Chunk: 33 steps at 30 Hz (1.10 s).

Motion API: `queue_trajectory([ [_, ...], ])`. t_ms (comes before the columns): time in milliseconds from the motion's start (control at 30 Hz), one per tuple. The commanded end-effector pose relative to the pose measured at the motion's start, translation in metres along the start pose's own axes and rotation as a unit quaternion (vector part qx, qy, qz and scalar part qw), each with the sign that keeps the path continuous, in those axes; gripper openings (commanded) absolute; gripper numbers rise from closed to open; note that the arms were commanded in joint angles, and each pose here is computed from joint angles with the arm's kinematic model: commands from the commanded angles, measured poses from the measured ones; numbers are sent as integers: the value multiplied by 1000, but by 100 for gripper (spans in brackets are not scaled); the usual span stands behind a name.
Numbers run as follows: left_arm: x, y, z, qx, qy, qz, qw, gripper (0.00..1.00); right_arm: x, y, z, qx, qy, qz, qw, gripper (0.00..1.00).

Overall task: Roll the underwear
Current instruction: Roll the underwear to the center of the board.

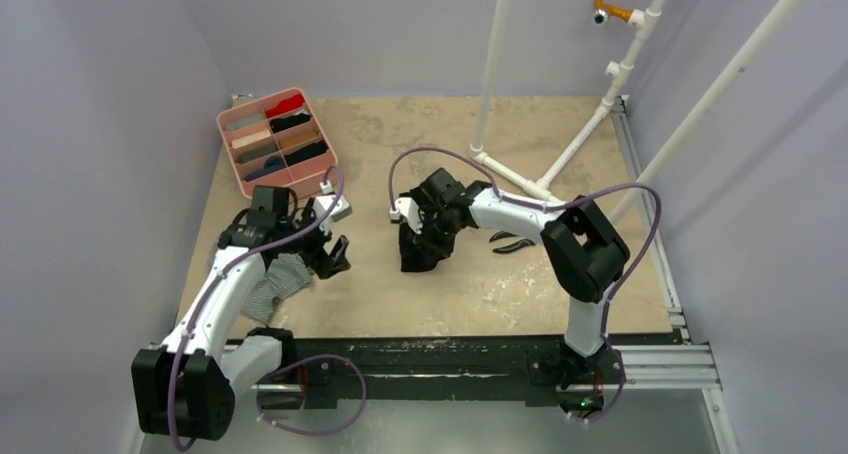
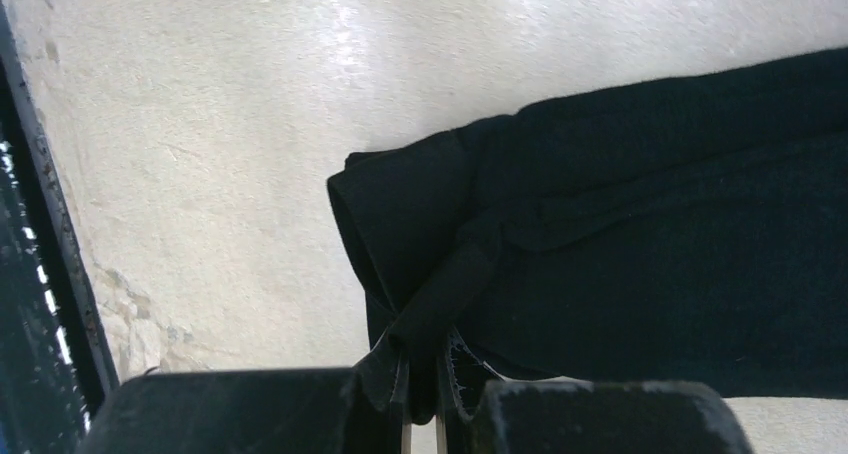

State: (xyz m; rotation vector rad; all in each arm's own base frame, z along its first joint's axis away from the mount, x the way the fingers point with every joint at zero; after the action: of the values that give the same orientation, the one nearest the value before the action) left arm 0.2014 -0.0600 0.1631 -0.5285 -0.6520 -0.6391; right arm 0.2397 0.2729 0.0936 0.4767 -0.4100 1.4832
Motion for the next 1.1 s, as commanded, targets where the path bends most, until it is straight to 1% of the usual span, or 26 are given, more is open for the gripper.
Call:
queue_trajectory([
  [0,4,-13,-2,-21,-47,-116,992,86,1,0,5,108,-21,-44,993,0],
  [200,7,-32,-21,-19,-53,-214,975,87,-3,-16,-2,212,-38,-97,972,0],
  [300,15,-50,-38,-26,-49,-268,962,87,-10,-19,-5,253,-39,-122,959,0],
  [400,24,-65,-56,-15,-43,-319,947,88,-13,-19,-6,284,-48,-137,948,0],
  [567,33,-88,-84,-7,-29,-376,926,99,-19,-19,-8,312,-53,-163,934,0],
  [767,37,-110,-106,-14,-26,-395,918,100,-24,-19,-10,319,-50,-177,930,0],
  [867,40,-116,-116,-3,-28,-400,916,100,-26,-19,-11,320,-46,-180,929,0],
  [933,43,-120,-122,6,-33,-397,917,100,-27,-19,-12,321,-44,-181,929,0],
  [1067,41,-126,-133,4,-24,-387,922,100,-28,-19,-12,321,-42,-182,928,0],
])
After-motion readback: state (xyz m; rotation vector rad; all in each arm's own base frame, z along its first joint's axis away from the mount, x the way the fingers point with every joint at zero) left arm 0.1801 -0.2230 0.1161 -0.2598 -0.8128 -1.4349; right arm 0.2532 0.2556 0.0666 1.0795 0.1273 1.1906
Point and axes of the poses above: each gripper's point midway between its finger pads, its own z axis back along the fingers, its own y axis along the line the jaws close on, x = y × z, the point moved 7 cm from there along z, back along the fingers, and after that the axes turned 9 degrees about z, right-handed, at the moved point
